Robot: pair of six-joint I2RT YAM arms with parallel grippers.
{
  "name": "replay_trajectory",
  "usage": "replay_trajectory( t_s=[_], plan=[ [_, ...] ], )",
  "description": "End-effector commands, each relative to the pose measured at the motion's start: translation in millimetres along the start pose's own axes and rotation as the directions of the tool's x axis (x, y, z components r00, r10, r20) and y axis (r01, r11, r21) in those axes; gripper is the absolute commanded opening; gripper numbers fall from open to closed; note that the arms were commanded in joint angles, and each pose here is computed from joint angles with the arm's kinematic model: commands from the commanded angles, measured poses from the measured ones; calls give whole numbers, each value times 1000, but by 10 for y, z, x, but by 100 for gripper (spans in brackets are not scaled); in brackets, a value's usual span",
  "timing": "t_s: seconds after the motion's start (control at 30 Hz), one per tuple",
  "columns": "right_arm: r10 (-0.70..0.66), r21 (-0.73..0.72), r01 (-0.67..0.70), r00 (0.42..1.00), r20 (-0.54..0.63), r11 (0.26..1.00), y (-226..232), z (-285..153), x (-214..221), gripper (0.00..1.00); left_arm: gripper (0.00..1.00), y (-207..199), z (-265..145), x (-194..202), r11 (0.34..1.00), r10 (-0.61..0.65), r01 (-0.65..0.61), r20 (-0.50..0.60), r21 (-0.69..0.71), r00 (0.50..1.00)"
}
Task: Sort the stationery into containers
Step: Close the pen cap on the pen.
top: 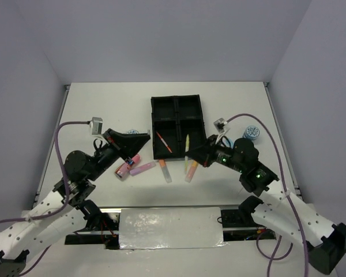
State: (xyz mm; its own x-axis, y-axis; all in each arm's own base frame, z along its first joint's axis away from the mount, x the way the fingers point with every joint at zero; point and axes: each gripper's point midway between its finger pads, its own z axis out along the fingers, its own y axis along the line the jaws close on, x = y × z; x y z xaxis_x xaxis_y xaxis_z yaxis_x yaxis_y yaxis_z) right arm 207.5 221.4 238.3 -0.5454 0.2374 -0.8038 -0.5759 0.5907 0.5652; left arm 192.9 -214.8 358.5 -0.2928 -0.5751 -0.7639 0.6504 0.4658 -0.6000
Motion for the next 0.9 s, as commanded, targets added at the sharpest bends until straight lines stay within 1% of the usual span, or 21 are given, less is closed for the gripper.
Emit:
replay_trajectory(
  t_s=[0.0, 0.03, 0.07, 0.1, 0.2, 0.23, 0.37, 0.5, 0.57, 0.87],
  plan=[
    [99, -346, -74, 994, 56, 935, 889, -1, -121, 0, 0, -744, 47, -439, 931, -131, 72, 144, 357, 981],
    [90, -352, -60, 994, 70, 934, 968, 22, -132, 0, 0, -780, 64, -394, 918, -149, 92, 122, 386, 981],
    [80, -379, -49, 994, 68, 924, 1060, 58, -112, 0, 0, -748, 133, -334, 916, -160, 107, 107, 386, 981],
    [80, -419, -52, 996, 49, 906, 1205, 52, -75, 0, 0, -772, 132, -349, 904, -182, 120, 117, 410, 976],
    [64, -500, -40, 997, 32, 865, 1433, 94, -68, 0, 0, -744, 200, -328, 908, -197, 136, 116, 397, 974],
    [60, -484, -37, 998, 31, 874, 1394, 139, -51, 0, 0, -744, 216, -320, 910, -196, 138, 112, 392, 974],
    [12, -524, 25, 998, 68, 851, 1545, 115, -121, 0, 0, -783, 237, -323, 918, -193, 137, 116, 372, 974],
    [6, -534, 27, 998, 60, 845, 1578, 132, -103, 0, 0, -797, 233, -307, 925, -184, 131, 118, 356, 976],
    [3, -555, 34, 998, 66, 831, 1648, 98, -112, 0, 0, -770, 246, -290, 933, -169, 120, 119, 339, 978],
    [-15, -559, 43, 998, 55, 828, 1714, 65, -41, 0, 0, -715, 274, -323, 951, -131, 86, 137, 297, 982]
  ],
)
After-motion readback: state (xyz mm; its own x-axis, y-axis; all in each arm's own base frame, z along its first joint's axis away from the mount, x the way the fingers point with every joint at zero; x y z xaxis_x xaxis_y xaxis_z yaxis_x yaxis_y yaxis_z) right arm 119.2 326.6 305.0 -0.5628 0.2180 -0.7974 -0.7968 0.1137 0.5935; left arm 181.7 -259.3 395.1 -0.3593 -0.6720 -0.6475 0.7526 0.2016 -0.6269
